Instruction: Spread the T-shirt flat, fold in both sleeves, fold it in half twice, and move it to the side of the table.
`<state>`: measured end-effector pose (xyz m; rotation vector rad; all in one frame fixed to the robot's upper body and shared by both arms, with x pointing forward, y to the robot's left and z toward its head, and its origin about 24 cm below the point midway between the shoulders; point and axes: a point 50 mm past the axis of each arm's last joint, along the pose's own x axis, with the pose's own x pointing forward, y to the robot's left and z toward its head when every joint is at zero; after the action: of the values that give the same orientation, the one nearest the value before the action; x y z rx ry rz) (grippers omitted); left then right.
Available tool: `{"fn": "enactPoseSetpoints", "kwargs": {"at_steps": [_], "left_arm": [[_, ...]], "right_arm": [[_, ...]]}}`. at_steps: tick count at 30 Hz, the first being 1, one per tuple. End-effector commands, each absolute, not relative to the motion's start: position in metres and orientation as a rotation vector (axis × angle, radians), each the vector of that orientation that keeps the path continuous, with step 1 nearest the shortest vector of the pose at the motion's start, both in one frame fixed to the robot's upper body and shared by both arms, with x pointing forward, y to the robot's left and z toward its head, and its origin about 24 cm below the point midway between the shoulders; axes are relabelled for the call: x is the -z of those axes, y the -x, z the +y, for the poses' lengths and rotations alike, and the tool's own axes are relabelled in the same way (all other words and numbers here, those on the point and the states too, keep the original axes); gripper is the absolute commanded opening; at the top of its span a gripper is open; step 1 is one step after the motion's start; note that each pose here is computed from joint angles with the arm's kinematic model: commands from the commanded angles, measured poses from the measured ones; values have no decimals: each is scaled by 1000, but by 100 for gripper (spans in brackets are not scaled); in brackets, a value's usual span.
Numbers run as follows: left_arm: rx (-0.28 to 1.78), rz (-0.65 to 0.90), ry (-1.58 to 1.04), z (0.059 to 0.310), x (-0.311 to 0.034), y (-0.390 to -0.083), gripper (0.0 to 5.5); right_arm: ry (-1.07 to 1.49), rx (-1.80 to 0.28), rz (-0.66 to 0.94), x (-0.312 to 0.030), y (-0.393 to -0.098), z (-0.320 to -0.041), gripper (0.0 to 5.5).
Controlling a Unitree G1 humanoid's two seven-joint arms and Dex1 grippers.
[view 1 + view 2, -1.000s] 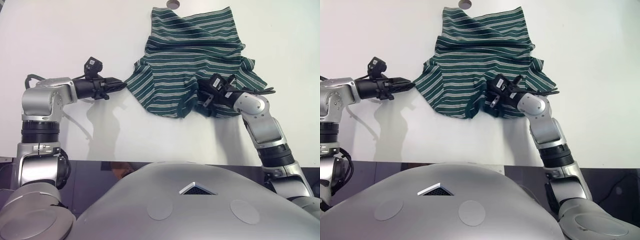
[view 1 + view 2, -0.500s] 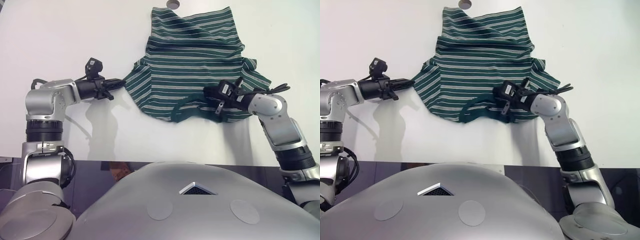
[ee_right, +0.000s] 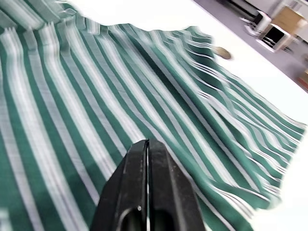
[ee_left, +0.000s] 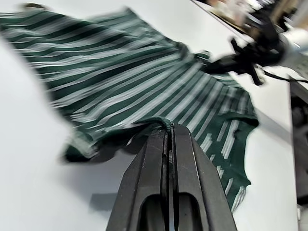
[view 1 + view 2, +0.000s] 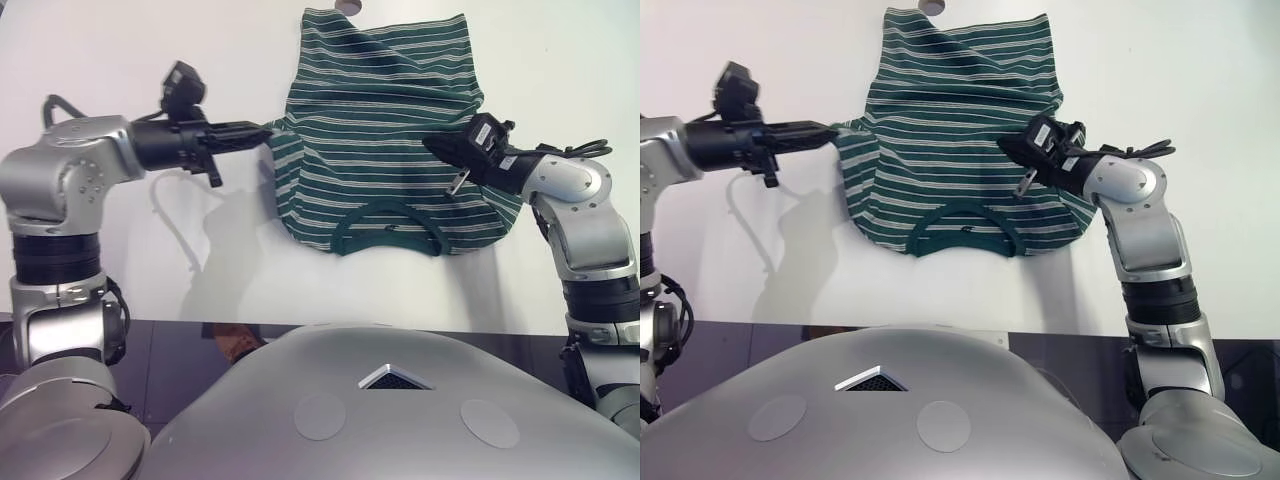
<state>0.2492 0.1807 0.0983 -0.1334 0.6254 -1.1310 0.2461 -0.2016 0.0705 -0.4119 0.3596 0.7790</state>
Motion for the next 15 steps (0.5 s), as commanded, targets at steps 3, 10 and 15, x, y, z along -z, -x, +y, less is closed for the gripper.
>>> {"fn": "enactPoseSetpoints", "kwargs": {"at_steps": [3,10,15], "left_arm": [[1129,693,-94,121,-63,-255,1],[1080,747,-32,94,-37,-249,80],[1067,652,-26,119,-58,-250,94]], "right_arm": [[233,-464,349,-89,-271,-236,0],[138,-382,589,-62,-228,-277,61],[93,-362,719,-49,-201,-303,98]]}}
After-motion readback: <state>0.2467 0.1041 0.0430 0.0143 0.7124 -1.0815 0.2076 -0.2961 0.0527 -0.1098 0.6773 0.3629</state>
